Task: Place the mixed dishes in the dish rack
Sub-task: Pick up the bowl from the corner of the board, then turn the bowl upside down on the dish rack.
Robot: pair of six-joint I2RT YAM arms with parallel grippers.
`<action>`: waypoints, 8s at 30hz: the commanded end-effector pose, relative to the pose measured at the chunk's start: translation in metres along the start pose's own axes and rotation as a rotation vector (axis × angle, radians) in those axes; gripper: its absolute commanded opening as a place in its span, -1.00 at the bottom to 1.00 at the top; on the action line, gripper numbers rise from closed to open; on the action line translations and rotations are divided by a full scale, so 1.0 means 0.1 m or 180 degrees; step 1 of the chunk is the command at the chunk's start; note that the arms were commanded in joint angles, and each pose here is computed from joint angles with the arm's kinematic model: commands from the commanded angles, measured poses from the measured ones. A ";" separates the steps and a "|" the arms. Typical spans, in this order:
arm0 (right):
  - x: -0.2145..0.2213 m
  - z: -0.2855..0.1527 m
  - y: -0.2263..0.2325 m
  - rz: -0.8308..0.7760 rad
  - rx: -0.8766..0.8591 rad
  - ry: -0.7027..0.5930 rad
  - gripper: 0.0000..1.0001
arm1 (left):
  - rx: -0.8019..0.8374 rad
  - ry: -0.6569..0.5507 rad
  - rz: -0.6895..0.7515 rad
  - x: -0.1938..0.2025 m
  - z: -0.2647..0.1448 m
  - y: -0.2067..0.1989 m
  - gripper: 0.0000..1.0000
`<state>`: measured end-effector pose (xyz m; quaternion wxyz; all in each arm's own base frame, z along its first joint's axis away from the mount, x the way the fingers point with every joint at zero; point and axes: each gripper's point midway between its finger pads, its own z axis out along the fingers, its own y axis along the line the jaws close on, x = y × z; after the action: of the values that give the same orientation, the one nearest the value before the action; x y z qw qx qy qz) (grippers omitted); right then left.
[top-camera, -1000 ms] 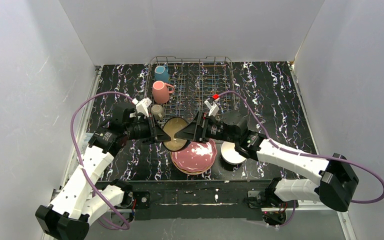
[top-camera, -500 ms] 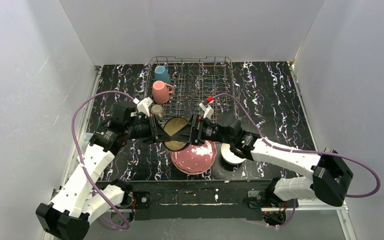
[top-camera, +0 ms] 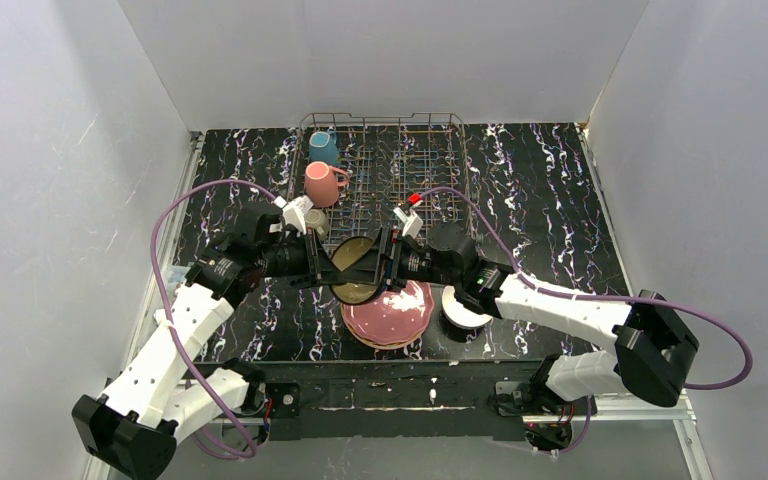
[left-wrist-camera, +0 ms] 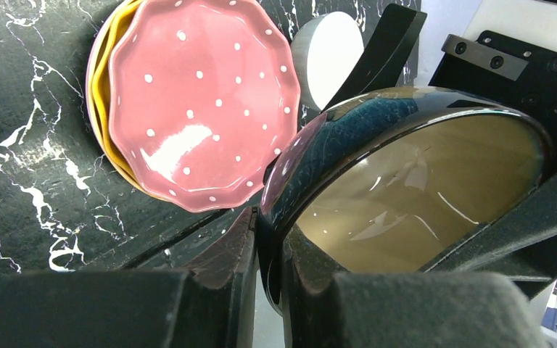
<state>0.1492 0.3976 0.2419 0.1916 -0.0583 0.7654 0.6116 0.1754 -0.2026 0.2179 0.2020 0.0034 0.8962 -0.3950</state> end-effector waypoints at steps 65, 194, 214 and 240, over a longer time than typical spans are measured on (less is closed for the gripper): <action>-0.46 -0.27 0.23 -0.0630 0.0308 -0.0557 -0.84 | -0.0402 -0.0383 0.0574 -0.32 -0.27 -0.08 -0.08; -3.96 -0.68 -3.02 -0.3859 0.6174 -0.0605 0.97 | -0.1311 -0.0269 0.1156 -0.11 -0.03 0.94 -0.42; -3.87 -0.54 -2.93 -0.3821 0.5904 -0.0555 0.97 | -0.1287 -0.0258 0.1155 -0.10 -0.03 0.93 -0.41; -3.61 -0.46 -2.78 -0.3995 0.5775 -0.0133 0.97 | -0.1241 -0.0292 0.1168 -0.09 -0.05 0.90 -0.41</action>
<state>0.5625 0.2252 0.0829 0.4158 -0.2886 0.7639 -0.4004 0.1998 -0.1360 0.1583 0.3041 0.1015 0.9318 -0.1704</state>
